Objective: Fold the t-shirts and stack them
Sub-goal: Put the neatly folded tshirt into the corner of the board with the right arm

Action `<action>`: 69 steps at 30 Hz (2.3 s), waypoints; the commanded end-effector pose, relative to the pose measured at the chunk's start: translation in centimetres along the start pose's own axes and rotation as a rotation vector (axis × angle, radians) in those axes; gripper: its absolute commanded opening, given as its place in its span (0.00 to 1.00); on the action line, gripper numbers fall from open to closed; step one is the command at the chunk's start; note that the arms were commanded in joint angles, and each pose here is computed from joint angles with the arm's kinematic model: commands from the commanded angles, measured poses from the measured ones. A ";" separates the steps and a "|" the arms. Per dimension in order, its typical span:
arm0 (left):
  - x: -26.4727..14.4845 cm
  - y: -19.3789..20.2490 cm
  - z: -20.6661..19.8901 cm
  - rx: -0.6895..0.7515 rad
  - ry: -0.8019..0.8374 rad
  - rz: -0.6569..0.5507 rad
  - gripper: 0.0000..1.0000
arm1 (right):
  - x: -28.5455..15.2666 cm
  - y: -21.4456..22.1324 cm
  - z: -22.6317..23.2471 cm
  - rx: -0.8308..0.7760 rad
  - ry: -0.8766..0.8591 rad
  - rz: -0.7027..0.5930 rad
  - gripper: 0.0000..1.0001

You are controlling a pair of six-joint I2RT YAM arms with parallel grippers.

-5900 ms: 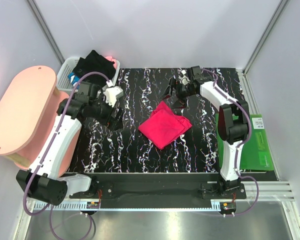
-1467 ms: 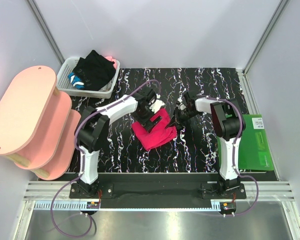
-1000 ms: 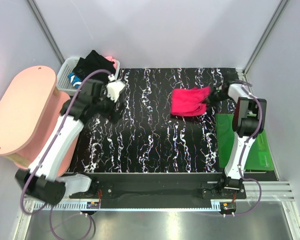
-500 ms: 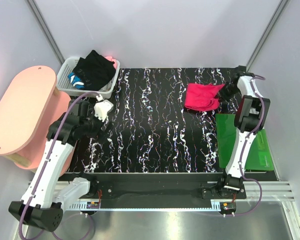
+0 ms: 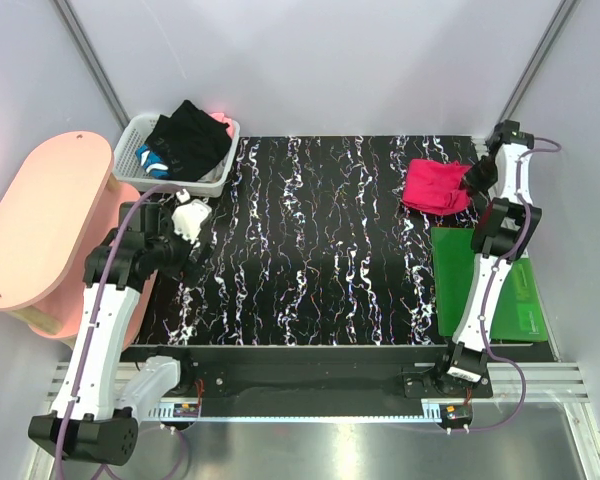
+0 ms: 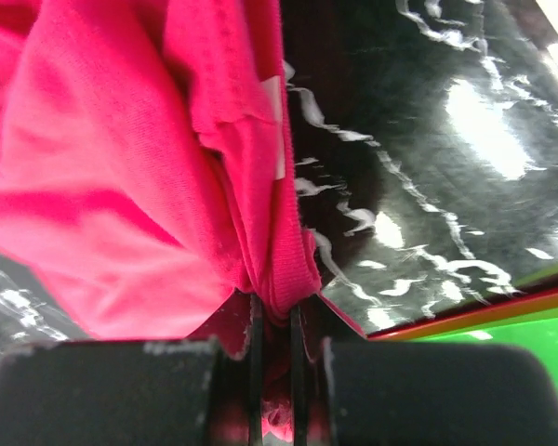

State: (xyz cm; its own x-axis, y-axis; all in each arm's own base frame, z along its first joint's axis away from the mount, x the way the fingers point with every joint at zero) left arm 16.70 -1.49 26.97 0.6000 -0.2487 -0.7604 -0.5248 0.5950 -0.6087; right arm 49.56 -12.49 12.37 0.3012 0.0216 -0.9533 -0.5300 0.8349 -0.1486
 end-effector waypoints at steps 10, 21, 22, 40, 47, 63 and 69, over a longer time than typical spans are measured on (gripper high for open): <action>-1.0 -1.6 0.9 -0.001 0.022 -0.074 0.99 | 0.1 0.4 -3.9 -0.037 0.276 -0.003 0.98; -0.9 -2.0 0.7 -0.022 0.052 -0.097 0.99 | -15.2 -0.6 -0.7 0.089 0.018 -0.376 1.00; -0.9 -2.0 0.7 -0.022 0.054 -0.097 0.99 | -16.3 0.0 0.1 0.071 -0.057 -0.370 1.00; -0.7 -0.9 0.7 -0.034 0.012 -0.065 0.99 | -5.7 5.6 2.3 -0.075 -0.041 0.013 1.00; -0.4 -0.7 0.5 -0.042 0.025 -0.063 0.99 | -4.7 5.2 -0.6 -0.050 0.012 0.017 1.00; -0.5 -0.7 0.5 -0.052 0.016 -0.070 0.99 | -11.4 7.5 2.7 -0.110 -0.216 -0.028 1.00; -0.2 -1.1 0.3 -0.117 0.036 -0.084 0.99 | -19.5 15.6 6.7 -0.384 -0.460 -0.170 1.00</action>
State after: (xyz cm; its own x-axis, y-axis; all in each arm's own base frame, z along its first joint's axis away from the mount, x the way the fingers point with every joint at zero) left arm 16.68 -1.48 27.32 0.5898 -0.3008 -0.7494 -0.5502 0.5296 -0.6456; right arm 43.72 -2.95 21.90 0.4513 0.1083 -0.8857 -0.6351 0.7363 -0.2336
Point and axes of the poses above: each gripper's point midway between its finger pads, its own x axis out along the fingers, its own z axis along the line the jaws close on, y = z × x, the point moved 8 cm from there along -x, back along the fingers, and after that the axes turned 7 degrees about x, right-handed, at the moved point
